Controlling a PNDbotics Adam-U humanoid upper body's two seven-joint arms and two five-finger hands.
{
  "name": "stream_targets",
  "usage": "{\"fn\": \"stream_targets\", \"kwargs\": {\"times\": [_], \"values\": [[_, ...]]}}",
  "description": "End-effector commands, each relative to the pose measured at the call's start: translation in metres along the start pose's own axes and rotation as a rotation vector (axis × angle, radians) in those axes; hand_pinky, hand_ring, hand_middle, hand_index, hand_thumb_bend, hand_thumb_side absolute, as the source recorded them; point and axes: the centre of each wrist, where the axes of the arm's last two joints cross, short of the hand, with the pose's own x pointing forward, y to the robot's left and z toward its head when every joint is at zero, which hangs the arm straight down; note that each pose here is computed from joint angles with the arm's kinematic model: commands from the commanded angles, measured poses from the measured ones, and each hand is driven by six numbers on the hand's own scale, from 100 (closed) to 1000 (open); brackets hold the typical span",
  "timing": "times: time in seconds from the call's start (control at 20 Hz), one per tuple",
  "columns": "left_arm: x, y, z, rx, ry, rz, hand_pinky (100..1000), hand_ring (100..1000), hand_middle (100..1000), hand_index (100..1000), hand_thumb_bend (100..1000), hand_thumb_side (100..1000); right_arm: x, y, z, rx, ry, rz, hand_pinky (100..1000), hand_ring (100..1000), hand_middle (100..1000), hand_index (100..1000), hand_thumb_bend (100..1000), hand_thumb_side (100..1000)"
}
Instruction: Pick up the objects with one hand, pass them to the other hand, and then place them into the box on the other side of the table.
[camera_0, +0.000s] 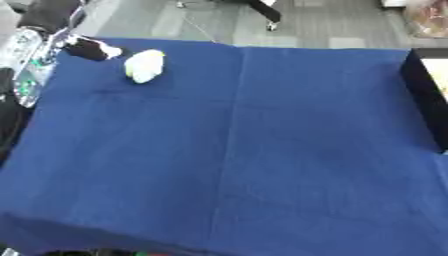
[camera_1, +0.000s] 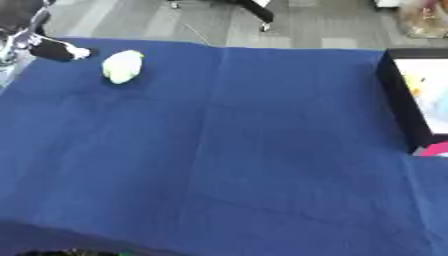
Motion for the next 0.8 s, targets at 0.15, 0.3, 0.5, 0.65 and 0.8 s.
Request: {"fn": "stream_targets", "kwargs": {"times": [0.15,0.3,0.5,0.65,0.8], "values": [[0.004,-0.024,-0.01,0.001,0.078,-0.095,776,736,736,845,694,451,0.007,-0.003,-0.007,0.008,-0.039,-0.015,1000,1000,805,1000,100,443],[0.01,-0.034,-0.01,0.021,0.099,-0.113,768,720,718,834,684,426,0.007,-0.002,-0.007,0.009,-0.04,-0.024,1000,1000,801,1000,100,443],[0.016,-0.039,-0.011,0.047,0.096,-0.12,753,681,671,801,654,359,0.007,-0.001,-0.008,0.011,-0.041,-0.034,1000,1000,799,1000,100,441],[0.018,-0.042,-0.01,0.057,0.106,-0.127,748,678,669,799,643,313,0.007,0.001,-0.009,0.016,-0.044,-0.04,1000,1000,797,1000,100,440],[0.019,-0.046,-0.009,0.069,0.138,-0.138,743,678,672,800,641,301,0.007,0.002,-0.01,0.022,-0.048,-0.046,1000,1000,795,1000,100,437]]}}
